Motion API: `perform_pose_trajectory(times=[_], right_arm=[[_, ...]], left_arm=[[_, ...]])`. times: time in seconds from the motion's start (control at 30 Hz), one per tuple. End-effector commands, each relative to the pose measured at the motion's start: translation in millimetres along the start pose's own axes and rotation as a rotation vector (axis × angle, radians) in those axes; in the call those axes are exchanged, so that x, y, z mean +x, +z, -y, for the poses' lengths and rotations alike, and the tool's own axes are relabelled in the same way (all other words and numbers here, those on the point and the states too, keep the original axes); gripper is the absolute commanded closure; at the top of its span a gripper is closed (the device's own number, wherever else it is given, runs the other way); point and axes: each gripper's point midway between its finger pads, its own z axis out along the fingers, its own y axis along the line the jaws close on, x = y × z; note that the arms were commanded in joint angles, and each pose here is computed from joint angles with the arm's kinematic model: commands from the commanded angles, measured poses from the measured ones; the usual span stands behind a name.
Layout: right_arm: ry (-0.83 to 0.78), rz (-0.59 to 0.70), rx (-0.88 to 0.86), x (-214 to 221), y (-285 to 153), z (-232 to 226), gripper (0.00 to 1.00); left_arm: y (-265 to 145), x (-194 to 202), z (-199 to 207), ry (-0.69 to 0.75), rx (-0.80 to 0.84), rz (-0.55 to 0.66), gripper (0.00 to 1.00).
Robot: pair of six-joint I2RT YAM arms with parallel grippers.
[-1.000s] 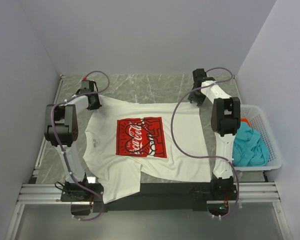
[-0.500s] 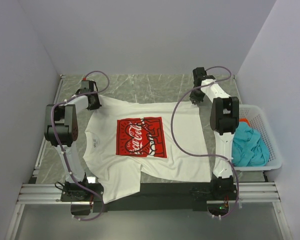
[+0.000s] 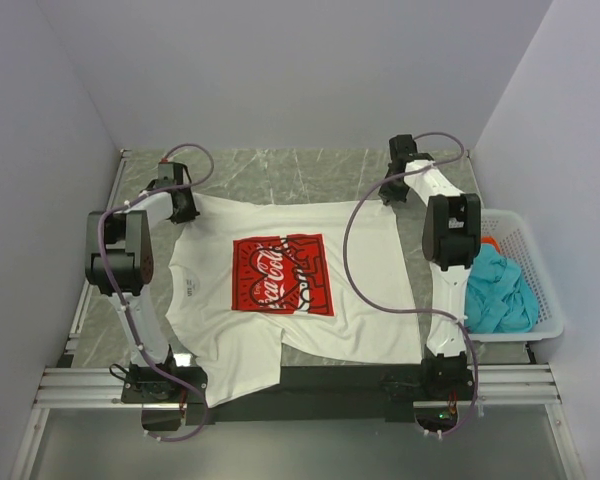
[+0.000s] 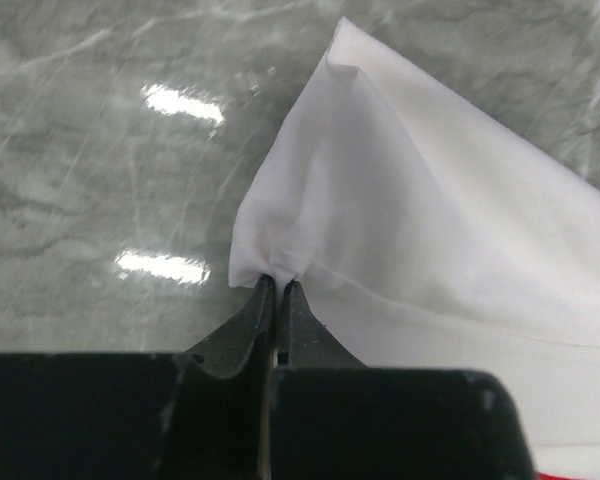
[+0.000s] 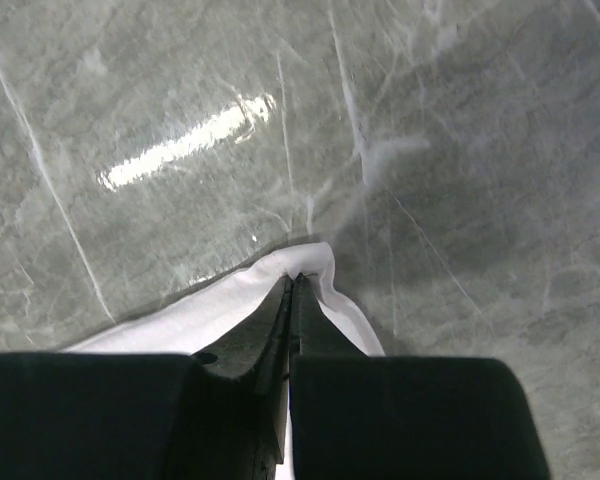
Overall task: Fold and stack the t-shirts
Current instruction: Fold the tshirt
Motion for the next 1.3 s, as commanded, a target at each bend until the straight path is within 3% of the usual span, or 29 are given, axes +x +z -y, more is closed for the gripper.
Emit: perform_pose_trajectory(times=[0.0,0.23,0.57,0.8,1.1,1.27], right_arm=[[-0.013,0.144,-0.067,-38.8,-38.3,-10.6,1.0],[-0.05,0.283,-0.143,-77.2,-81.8,-26.2,1.0],[-0.045,0.361,-0.178,-85.3,-105.8,-24.7,1.0],[-0.044,0.309,-0.211,-67.1,-98.9,-24.0,1.0],[-0.072,0.337,-0.241,-72.5,-112.8,-28.1,1.0],[-0.079,0.343,-0.241,-71.6,-117.1,-26.8,1.0]], left_arm=[[-19.6,-3.0,-16.8,-0.051,-0.017,-0.01,0.99],[-32.4,-29.6,-13.6,-0.067,0.012,0.057,0.99],[-47.0,-31.7,-16.3,-0.103,0.007,0.093,0.99],[-62.4,-12.5,-18.5,-0.189,0.002,0.081,0.99],[-69.7,-48.6,-15.6,-0.138,0.015,0.172,0.99],[-61.4,-39.0,-16.7,-0.148,0.014,0.157,0.96]])
